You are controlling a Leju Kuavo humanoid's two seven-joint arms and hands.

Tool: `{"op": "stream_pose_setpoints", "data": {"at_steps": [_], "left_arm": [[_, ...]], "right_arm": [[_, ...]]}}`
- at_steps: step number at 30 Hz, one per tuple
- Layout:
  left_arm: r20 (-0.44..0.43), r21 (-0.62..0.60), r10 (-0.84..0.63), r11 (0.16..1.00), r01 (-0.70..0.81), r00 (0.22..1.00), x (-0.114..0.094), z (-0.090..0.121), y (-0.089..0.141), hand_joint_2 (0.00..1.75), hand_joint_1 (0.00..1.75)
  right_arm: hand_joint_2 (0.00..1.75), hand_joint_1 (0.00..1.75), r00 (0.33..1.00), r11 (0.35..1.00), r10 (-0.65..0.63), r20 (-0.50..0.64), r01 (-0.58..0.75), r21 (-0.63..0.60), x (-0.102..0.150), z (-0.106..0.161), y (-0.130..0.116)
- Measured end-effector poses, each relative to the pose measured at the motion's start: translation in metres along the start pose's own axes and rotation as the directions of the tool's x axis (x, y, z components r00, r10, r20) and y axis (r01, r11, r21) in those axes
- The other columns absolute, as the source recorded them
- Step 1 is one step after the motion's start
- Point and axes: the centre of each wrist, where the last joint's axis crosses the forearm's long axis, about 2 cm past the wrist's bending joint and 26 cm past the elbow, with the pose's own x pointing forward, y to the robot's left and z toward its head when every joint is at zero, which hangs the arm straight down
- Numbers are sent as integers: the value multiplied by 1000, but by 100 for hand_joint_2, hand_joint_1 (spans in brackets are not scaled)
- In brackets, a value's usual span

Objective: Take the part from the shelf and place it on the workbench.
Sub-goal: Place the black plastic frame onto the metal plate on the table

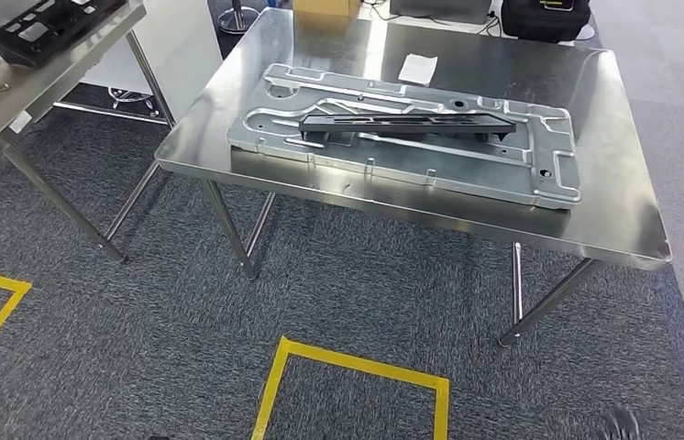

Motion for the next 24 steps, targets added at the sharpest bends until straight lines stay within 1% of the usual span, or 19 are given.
{"op": "stream_pose_setpoints", "data": {"at_steps": [2, 5, 10, 13, 15, 17, 20, 24], "left_arm": [[-1, 4, 6, 1000, -6, 1000, -1, 1, 0, 0, 0], [-2, 6, 8, 1000, -8, 1000, -2, 1, 0, 0, 0], [2, 12, 17, 1000, -17, 1000, -1, 0, 1, 0, 0], [19, 24, 26, 999, -27, 999, 3, -2, 2, 0, 0], [30, 40, 37, 998, -38, 999, 2, -1, 4, 0, 0], [41, 60, 48, 997, -50, 998, 1, -1, 7, 0, 0], [65, 87, 63, 994, -69, 996, 2, -2, 13, 0, 0], [99, 131, 73, 988, -86, 992, 1, -2, 24, 0, 0]], "right_arm": [[0, 0, 990, 994, -17, -140, 1, -112, -31, 12, -10], [0, 0, 967, 977, -78, -242, 27, -210, -57, 28, -13], [0, 0, 933, 957, -158, -323, 64, -284, -75, 38, -5], [0, 0, 896, 937, -168, -412, 16, -348, -83, 42, -2], [0, 0, 857, 917, -155, -492, -61, -395, -90, 44, -1], [0, 0, 802, 898, -139, -580, -145, -416, -97, 47, 2], [0, 0, 710, 882, -122, -694, -244, -404, -104, 54, 3], [0, 0, 587, 885, -123, -800, -300, -356, -108, 57, 12]]}}
